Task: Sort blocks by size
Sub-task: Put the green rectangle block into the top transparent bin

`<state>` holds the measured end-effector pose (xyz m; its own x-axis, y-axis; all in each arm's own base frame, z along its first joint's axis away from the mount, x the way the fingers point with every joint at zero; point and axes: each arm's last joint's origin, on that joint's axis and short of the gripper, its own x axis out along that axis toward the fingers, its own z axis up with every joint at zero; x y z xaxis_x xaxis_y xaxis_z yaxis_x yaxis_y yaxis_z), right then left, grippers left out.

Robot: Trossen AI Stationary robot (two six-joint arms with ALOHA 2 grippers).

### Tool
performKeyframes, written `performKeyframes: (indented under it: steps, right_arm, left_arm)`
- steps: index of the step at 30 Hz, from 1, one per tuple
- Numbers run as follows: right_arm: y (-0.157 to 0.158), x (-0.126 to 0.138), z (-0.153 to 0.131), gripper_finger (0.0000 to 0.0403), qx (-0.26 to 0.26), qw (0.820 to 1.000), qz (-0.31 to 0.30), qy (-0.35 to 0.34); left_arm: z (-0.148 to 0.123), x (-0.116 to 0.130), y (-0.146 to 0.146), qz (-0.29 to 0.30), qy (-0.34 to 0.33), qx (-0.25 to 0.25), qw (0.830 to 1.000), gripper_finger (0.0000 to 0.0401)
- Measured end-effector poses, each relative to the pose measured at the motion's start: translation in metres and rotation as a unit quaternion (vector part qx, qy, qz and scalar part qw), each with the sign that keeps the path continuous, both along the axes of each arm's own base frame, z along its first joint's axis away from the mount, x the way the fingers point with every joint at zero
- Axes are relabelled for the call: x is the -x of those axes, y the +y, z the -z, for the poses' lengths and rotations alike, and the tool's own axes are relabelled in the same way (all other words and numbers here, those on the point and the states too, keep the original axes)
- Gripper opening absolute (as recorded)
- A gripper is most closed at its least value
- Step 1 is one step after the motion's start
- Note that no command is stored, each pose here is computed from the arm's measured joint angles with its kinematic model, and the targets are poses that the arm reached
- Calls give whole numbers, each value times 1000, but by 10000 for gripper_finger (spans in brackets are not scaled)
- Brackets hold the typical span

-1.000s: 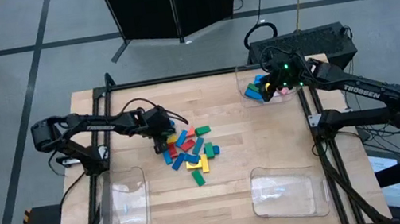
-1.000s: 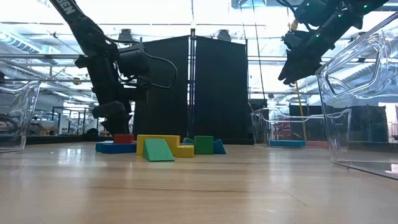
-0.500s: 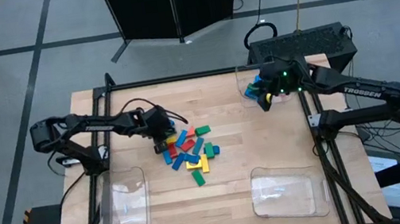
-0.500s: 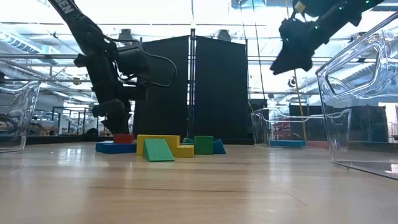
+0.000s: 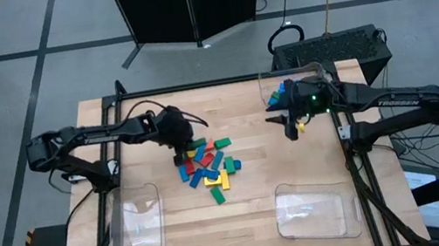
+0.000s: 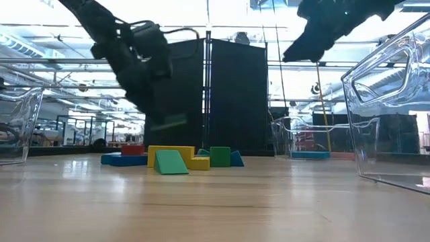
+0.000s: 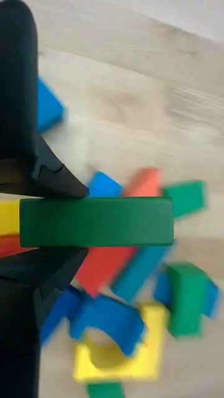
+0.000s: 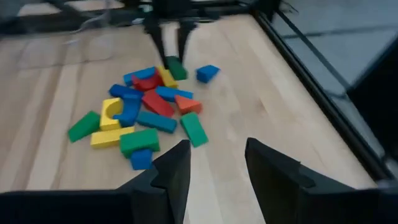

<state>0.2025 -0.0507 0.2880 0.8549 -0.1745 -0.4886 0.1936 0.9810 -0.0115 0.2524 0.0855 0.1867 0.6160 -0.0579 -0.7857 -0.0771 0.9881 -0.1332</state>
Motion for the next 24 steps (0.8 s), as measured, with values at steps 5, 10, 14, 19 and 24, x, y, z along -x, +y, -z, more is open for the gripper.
performKeyframes:
  steps: [5, 10, 14, 19, 24]
  right_arm:
    - [15, -20, 3, 148, 93, 994, -65, -5]
    - [29, -40, 10, 148, 257, 961, -97, 20]
    - [39, -53, 20, 148, 357, 917, -172, 44]
    - [48, -68, 32, 148, 415, 881, -219, 51]
    - [52, -84, 42, 148, 424, 877, -223, 34]
  left_arm:
    - [-18, -10, 1, 24, -40, 18, 999, 105]
    - [-26, -14, 1, 46, -60, 38, 996, 105]
    - [-27, -14, 0, 61, -66, 44, 995, 105]
    - [-29, -15, 0, 69, -77, 48, 993, 105]
    - [-31, -18, 1, 73, -93, 39, 992, 105]
